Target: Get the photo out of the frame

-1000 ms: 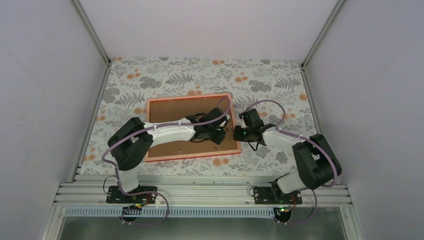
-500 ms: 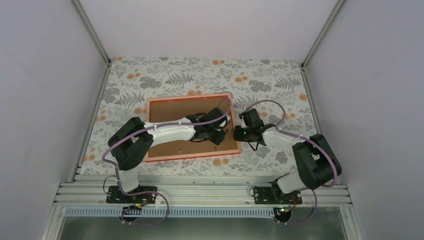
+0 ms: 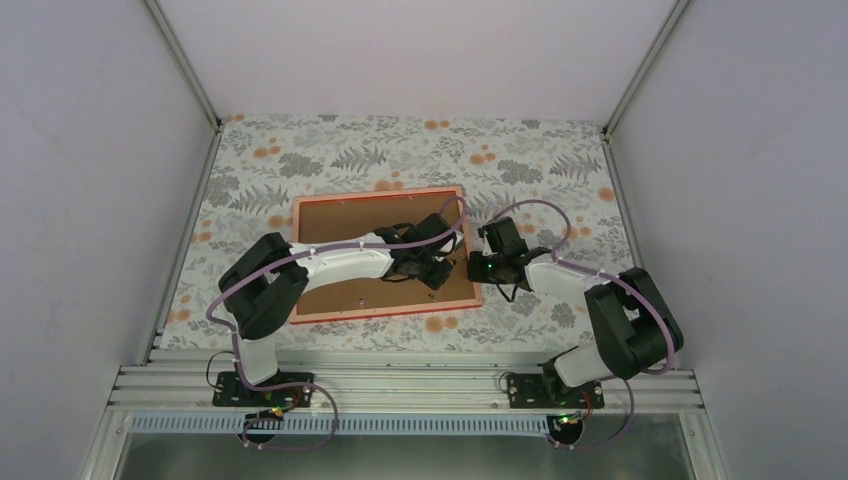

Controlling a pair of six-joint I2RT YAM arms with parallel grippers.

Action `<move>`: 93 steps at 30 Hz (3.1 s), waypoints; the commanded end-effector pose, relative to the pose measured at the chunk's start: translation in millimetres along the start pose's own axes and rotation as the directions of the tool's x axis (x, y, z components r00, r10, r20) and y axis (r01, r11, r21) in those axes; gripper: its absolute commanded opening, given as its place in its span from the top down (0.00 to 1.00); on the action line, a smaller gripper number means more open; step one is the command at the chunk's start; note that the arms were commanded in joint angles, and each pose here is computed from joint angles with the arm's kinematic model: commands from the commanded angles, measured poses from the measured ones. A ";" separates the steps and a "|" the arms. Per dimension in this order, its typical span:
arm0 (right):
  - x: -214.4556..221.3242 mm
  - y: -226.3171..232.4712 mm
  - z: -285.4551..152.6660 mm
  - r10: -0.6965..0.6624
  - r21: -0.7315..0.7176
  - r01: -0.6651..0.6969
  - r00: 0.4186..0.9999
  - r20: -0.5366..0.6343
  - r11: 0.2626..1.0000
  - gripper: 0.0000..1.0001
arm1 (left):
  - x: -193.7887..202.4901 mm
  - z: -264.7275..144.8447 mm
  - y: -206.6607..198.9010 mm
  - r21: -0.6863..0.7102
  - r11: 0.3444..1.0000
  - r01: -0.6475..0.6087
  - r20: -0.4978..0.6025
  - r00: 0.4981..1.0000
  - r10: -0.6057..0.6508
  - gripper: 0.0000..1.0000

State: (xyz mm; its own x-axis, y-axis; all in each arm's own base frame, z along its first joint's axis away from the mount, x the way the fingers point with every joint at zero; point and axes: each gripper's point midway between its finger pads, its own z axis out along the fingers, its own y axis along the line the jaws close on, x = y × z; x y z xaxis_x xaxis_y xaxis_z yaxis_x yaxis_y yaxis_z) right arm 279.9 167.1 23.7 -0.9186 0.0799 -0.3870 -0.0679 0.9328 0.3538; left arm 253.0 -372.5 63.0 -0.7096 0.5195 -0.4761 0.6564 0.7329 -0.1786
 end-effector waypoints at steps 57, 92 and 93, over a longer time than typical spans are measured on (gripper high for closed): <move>-1.8 2.9 -5.3 0.000 -0.008 0.000 1.000 0.022 1.000 0.86 | 5.7 -10.5 -12.4 0.048 0.998 0.033 -0.020 0.999 -0.032 0.98; 1.7 3.1 0.3 0.007 -0.019 -0.007 1.000 0.006 1.000 0.86 | 27.9 -15.4 17.7 -0.101 0.987 0.124 -0.037 0.991 -0.128 0.98; 1.8 3.9 0.4 0.006 -0.022 -0.006 1.000 0.005 1.000 0.86 | 27.2 -16.6 18.2 -0.103 0.987 0.124 -0.033 0.991 -0.128 0.98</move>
State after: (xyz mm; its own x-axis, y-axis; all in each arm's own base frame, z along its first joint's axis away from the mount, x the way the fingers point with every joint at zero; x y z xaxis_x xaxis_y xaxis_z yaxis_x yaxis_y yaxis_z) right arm 279.3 167.5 25.1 -0.9178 0.0804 -0.3889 -0.0703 0.9309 0.3584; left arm 243.4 -357.0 62.5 -0.7748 0.4487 -0.4454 0.5707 0.7994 -0.1876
